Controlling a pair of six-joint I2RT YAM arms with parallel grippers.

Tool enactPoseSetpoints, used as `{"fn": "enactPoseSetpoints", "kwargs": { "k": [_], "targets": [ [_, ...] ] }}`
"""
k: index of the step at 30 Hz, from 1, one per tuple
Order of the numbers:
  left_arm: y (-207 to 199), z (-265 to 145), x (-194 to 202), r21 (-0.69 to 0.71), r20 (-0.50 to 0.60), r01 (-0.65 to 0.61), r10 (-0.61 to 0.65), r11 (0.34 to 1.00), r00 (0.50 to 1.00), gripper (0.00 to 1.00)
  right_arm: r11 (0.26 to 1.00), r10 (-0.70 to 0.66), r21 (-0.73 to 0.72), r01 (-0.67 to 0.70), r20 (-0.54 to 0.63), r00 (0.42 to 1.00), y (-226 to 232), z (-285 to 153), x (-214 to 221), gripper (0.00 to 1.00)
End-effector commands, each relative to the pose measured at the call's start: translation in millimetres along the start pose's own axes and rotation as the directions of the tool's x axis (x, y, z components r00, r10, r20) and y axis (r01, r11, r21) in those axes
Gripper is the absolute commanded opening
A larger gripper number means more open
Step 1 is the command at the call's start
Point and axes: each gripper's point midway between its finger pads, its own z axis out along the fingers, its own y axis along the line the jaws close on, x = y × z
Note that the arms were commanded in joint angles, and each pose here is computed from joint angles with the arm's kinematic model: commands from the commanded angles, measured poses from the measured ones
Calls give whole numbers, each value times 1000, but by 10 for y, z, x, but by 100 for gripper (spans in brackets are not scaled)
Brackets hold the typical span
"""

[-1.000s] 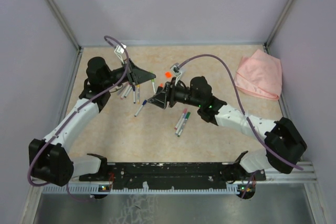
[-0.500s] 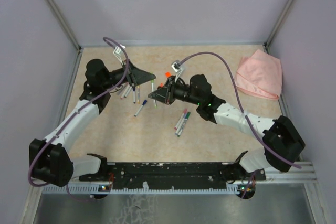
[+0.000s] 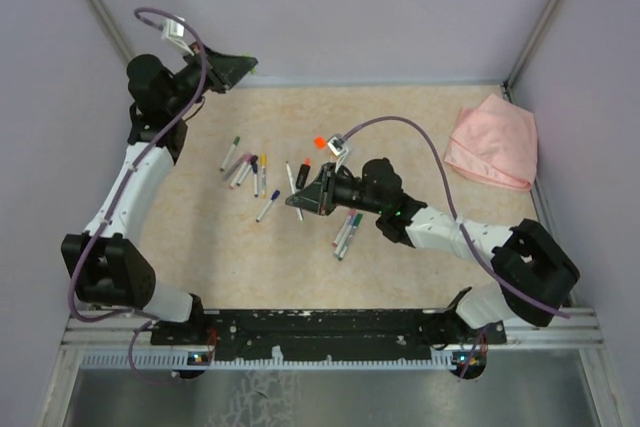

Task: Open the pen caps
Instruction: Open the pen cap from the pen, then place the pen at the center of the board.

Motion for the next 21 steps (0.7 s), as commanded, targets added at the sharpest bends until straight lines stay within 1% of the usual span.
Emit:
{"fn": "enactPoseSetpoints", "kwargs": {
  "k": [1, 6, 10, 13, 15, 19, 21],
  "targets": [
    [-69, 20, -370, -28, 95, -94, 97, 995, 991, 0, 999, -37, -28, 38, 46, 998, 130, -60, -142, 0],
    [-25, -88, 11, -1, 10, -20, 20, 1000, 1000, 0, 991, -45, 131, 32, 91, 995, -219, -219, -213, 0],
    [17, -220, 363, -11, -56, 34, -35, 999, 998, 0, 948, -67, 317, 28, 113, 991, -565, -382, -241, 0],
    [83, -307, 679, -35, -112, 77, -81, 996, 990, 0, 885, -78, 466, 2, 144, 986, -845, -508, -281, 0],
    [101, -363, 849, -47, -138, 105, -110, 993, 984, 0, 828, -68, 560, -29, 152, 986, -1044, -593, -266, 0],
    [127, -442, 1083, -61, -165, 149, -157, 987, 974, 0, 674, -27, 729, -121, 189, 982, -1466, -782, -215, 0],
    [160, -461, 1147, -71, -175, 158, -168, 985, 970, 0, 601, -18, 785, -148, 198, 980, -1655, -852, -203, 0]
  ]
}}
